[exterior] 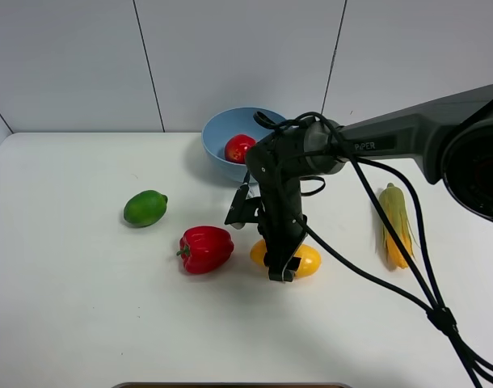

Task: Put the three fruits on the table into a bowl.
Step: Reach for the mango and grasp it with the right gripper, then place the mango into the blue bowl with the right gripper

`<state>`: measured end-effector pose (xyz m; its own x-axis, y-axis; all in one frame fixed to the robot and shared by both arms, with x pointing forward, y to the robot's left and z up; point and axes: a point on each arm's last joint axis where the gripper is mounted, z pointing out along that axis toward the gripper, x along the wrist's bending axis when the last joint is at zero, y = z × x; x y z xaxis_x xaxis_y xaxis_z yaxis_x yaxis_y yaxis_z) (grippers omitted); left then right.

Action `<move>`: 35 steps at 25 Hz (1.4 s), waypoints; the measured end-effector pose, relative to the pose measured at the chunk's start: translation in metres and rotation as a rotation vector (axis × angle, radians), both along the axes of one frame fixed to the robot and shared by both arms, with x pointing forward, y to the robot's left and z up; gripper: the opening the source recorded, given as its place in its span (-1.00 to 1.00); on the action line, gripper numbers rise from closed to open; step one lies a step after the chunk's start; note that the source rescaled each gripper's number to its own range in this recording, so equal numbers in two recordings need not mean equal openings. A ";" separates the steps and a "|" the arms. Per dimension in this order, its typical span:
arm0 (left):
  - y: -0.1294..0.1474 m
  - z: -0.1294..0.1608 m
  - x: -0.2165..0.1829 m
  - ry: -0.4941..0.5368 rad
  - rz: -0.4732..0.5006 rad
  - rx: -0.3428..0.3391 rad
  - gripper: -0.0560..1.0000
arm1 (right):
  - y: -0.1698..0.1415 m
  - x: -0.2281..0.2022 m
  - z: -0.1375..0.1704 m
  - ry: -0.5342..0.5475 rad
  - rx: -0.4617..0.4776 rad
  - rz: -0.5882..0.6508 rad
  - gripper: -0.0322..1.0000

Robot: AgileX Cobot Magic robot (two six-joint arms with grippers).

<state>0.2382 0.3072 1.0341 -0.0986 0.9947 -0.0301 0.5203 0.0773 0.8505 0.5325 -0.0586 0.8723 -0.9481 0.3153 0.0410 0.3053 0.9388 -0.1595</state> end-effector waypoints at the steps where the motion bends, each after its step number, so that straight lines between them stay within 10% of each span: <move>1: 0.000 0.000 0.000 0.000 0.000 0.000 0.99 | 0.000 0.000 0.000 0.000 0.000 -0.001 -0.93; 21: 0.000 0.000 0.000 0.000 0.000 0.000 0.99 | 0.002 -0.002 0.005 0.006 0.025 -0.021 -0.93; 35: 0.000 0.000 0.000 0.000 0.001 -0.001 0.99 | -0.006 -0.004 0.100 -0.187 0.121 -0.051 -0.94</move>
